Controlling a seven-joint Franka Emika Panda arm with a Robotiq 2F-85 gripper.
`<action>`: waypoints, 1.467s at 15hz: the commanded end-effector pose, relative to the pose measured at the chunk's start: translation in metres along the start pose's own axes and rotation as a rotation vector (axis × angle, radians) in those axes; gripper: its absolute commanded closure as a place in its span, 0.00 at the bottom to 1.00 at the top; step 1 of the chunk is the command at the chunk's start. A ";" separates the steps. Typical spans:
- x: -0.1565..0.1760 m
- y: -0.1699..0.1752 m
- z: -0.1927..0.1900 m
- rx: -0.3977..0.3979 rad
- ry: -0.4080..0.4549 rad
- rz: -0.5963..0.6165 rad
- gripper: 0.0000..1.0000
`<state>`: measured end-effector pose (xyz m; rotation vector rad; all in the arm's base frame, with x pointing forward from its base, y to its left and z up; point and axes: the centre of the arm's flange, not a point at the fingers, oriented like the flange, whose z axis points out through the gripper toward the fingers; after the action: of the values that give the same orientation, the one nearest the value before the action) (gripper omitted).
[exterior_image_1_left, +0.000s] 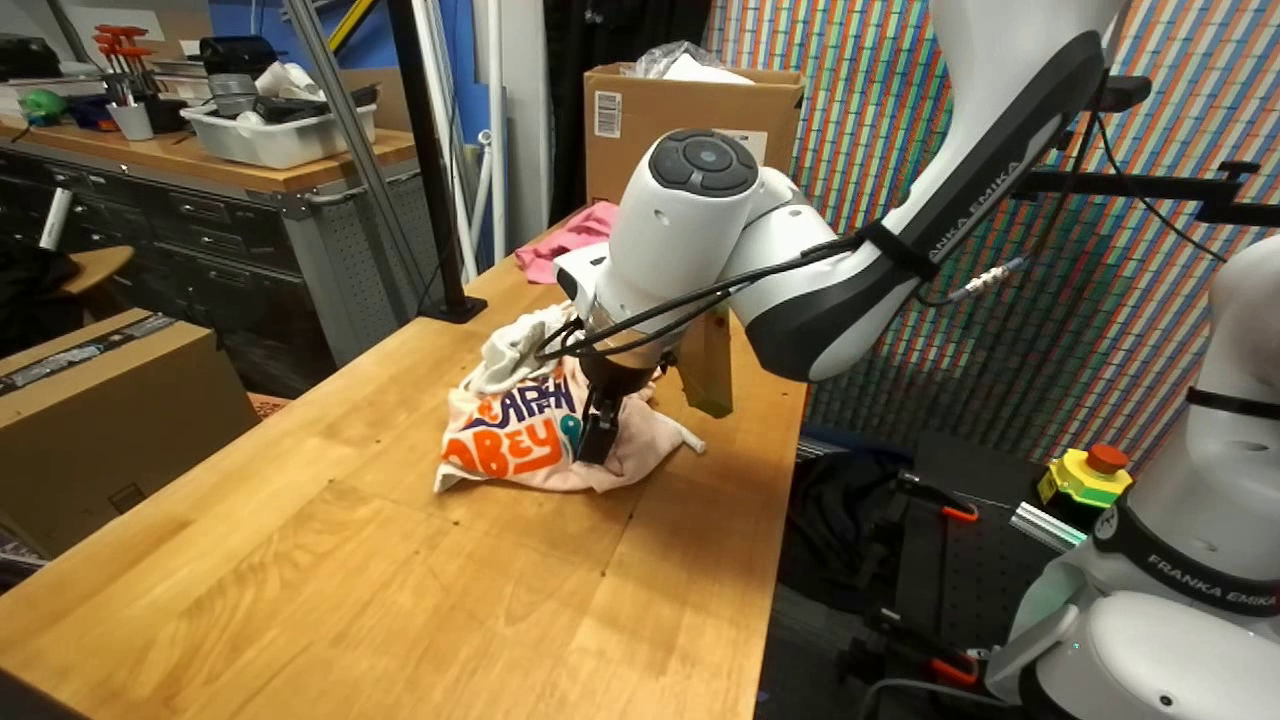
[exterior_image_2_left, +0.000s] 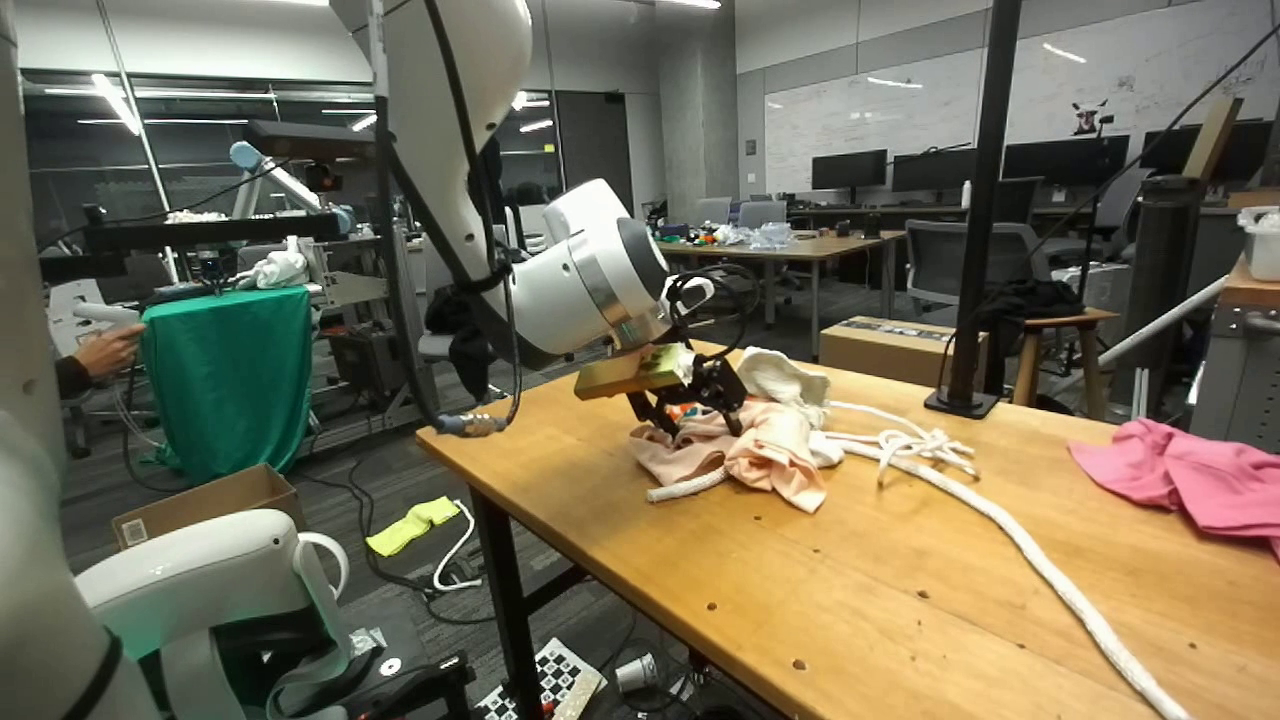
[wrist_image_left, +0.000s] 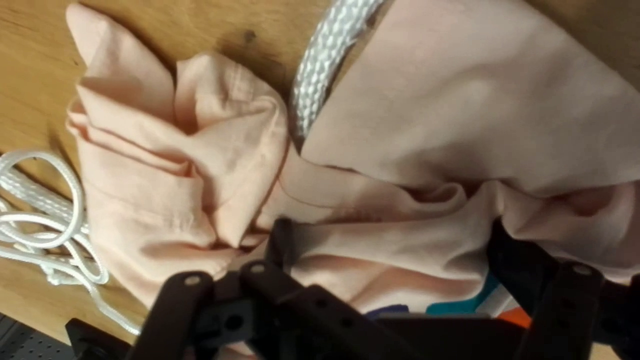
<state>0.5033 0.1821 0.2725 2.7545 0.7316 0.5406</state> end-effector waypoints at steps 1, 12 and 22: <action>0.010 0.001 0.006 -0.030 -0.019 -0.004 0.26; 0.022 0.013 -0.011 -0.048 -0.012 0.018 0.95; 0.044 0.034 -0.061 -0.065 0.066 0.090 0.94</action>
<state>0.5291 0.1832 0.3101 2.7338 0.6417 0.6028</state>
